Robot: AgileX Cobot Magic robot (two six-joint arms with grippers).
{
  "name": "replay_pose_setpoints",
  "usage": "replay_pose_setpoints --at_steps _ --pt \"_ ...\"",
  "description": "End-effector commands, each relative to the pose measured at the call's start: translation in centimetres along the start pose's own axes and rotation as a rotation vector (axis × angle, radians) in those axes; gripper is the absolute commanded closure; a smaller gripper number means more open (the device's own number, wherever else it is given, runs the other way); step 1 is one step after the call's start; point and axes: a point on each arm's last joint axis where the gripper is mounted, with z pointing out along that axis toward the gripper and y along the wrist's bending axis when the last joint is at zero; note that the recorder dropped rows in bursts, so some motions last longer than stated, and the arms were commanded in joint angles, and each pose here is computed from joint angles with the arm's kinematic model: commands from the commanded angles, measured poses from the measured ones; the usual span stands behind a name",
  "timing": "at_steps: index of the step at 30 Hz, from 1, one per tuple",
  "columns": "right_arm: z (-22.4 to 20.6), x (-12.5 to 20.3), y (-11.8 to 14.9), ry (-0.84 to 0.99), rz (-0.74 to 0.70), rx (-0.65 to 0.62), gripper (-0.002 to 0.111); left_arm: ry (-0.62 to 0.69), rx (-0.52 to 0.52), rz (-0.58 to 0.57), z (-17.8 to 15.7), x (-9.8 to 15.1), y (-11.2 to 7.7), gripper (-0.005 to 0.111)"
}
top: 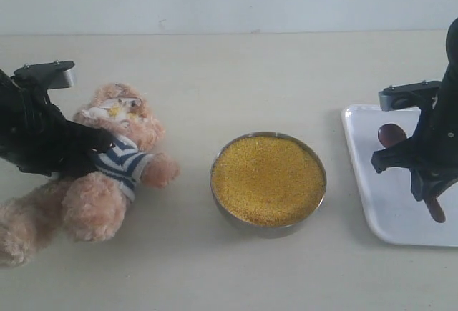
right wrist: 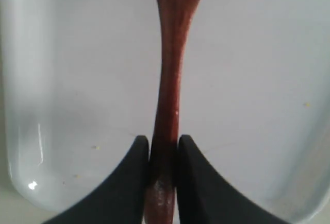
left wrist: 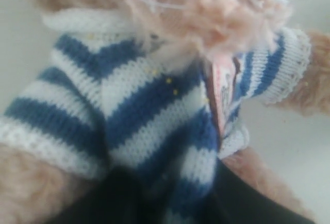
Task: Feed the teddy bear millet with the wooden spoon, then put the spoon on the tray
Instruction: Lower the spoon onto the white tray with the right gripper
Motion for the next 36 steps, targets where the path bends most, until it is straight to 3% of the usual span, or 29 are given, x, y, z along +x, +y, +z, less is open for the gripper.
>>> replay_pose_setpoints --at_steps 1,29,33,36 --pt "0.7 -0.3 -0.2 -0.007 0.009 -0.001 0.109 -0.003 -0.005 0.003 1.0 -0.4 0.3 0.103" --pt "2.5 -1.1 -0.2 -0.025 0.022 -0.001 0.108 0.026 0.002 0.003 2.0 -0.4 0.4 0.103" --pt "2.5 -1.2 -0.2 -0.034 0.035 -0.002 0.096 0.026 0.002 0.003 2.0 -0.4 0.4 0.103" --pt "2.5 -1.2 -0.2 -0.034 0.044 -0.002 0.08 0.026 0.002 0.003 2.0 -0.4 0.4 0.103"
